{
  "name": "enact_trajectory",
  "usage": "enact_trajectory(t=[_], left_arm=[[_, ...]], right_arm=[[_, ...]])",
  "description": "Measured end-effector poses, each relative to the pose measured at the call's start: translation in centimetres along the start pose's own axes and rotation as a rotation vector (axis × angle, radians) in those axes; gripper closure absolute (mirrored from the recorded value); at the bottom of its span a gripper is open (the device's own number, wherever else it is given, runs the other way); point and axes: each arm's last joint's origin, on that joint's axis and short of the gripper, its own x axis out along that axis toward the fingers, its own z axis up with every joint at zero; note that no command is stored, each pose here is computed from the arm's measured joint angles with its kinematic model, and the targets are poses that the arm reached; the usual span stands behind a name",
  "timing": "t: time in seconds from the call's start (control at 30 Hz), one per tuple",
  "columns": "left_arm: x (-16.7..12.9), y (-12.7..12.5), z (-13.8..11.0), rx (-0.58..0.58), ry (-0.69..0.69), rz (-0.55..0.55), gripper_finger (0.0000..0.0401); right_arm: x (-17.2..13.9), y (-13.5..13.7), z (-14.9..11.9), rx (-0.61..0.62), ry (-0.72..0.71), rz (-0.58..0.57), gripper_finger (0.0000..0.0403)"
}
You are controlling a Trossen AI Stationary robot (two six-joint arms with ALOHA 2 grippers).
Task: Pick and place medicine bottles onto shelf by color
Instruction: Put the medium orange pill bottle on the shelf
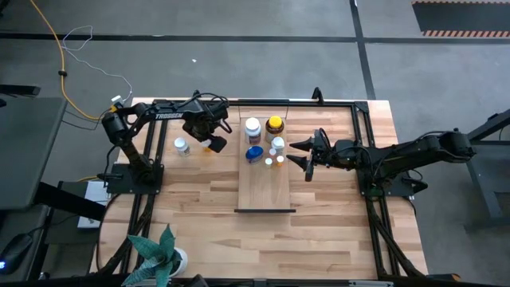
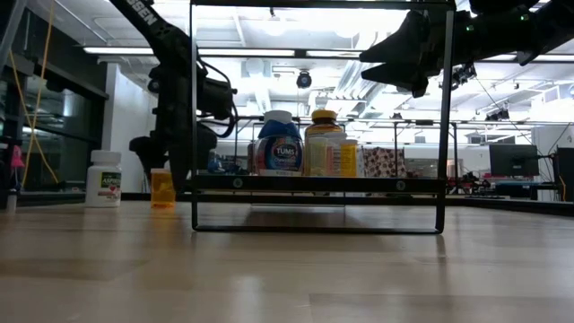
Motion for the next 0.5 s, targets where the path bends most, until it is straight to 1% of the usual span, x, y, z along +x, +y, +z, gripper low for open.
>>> enact_trajectory(t=[0.13,0.23,0.5], left_arm=[[0.00,0.01,-0.04,0.000,0.004,0.002,0.0087],[0.00,0.01,-0.04,0.000,0.004,0.002,0.0095],[-0.01,0.02,-0.06,-0.001,0.005,0.002,0.0150]], right_arm=[[0.00,0.00,0.00,0.000,0.000,0.000,0.0192],[0.01,0.00,-0.01,0.000,0.001,0.000,0.0192],[0.00,-0.01,0.00,0.000,0.000,0.000,0.0192]])
